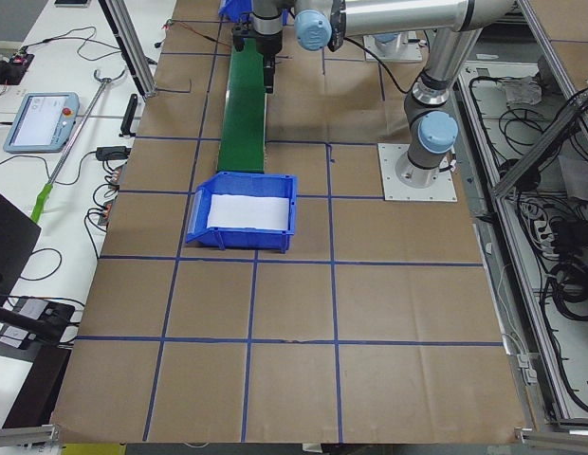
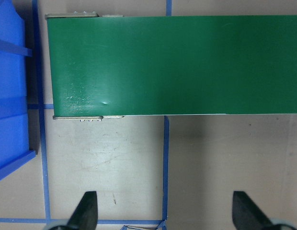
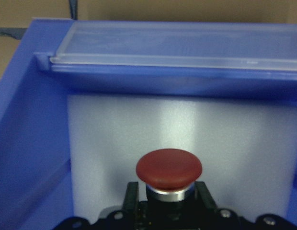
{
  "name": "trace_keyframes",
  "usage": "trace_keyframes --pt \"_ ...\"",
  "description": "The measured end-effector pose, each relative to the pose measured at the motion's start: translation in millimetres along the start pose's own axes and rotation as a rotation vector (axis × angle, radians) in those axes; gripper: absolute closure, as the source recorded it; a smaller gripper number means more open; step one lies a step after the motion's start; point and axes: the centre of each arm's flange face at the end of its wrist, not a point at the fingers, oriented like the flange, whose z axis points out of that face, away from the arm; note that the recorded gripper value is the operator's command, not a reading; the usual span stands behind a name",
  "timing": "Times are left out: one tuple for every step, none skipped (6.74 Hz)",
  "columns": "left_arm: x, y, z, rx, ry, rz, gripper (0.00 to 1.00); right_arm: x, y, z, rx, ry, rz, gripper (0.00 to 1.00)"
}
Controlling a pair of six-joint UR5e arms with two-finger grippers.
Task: Transport two buttons from left to right
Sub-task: 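Open the right gripper to release the red button in the bin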
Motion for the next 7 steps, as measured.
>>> trace_keyframes --pt "0 0 0 0.001 0.001 0.000 0.00 0 0 -1 0.001 0.002 -0.005 0.00" --pt "0 0 0 0.001 0.001 0.000 0.00 -2 0 -6 0.006 0.006 -0.009 0.00" --pt "0 0 -1 0.001 0.001 0.000 0.00 -4 1 -17 0.018 0.012 -0.012 0.00" --pt "0 0 -1 0.001 0.001 0.000 0.00 -10 5 -42 0.047 0.028 -0.011 0.00" --pt "0 0 -1 0.001 0.001 0.000 0.00 -20 15 -82 0.095 0.051 -0.009 0.00" --pt "0 0 -1 0.001 0.001 0.000 0.00 -38 29 -127 0.145 0.075 -0.017 0.00" --pt "0 0 -1 0.001 0.001 0.000 0.00 -68 48 -172 0.175 0.079 -0.038 0.00"
